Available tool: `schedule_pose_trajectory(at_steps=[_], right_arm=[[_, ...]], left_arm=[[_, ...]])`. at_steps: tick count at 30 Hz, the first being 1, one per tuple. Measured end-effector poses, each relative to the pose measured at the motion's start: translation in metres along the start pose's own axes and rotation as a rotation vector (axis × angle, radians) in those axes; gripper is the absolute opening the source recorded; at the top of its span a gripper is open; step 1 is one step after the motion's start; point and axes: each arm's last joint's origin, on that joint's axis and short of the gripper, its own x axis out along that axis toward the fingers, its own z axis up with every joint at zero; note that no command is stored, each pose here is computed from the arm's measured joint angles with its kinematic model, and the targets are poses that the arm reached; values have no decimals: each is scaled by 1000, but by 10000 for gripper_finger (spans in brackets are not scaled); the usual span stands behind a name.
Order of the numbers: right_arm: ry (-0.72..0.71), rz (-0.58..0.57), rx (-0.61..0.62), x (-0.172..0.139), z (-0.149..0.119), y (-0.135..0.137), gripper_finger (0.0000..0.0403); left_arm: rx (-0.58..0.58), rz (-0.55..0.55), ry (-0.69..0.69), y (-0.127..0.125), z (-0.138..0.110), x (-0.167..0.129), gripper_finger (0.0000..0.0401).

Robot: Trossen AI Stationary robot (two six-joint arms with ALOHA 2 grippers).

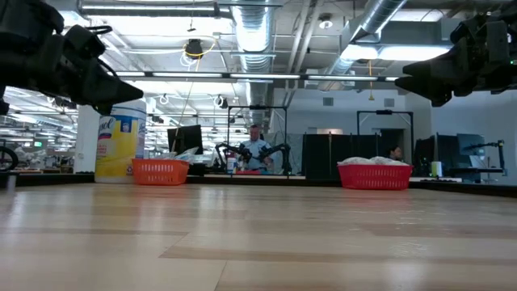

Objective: Pick & Place Travel size toiletries
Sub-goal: Return to Home Position

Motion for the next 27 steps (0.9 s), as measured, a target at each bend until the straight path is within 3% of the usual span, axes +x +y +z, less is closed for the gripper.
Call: schedule_pose_trajectory(at_steps=[27], right_arm=[[0,0,0,0,0,0,218]], left_arm=[[3,-2,-11,0,1,1,7]])
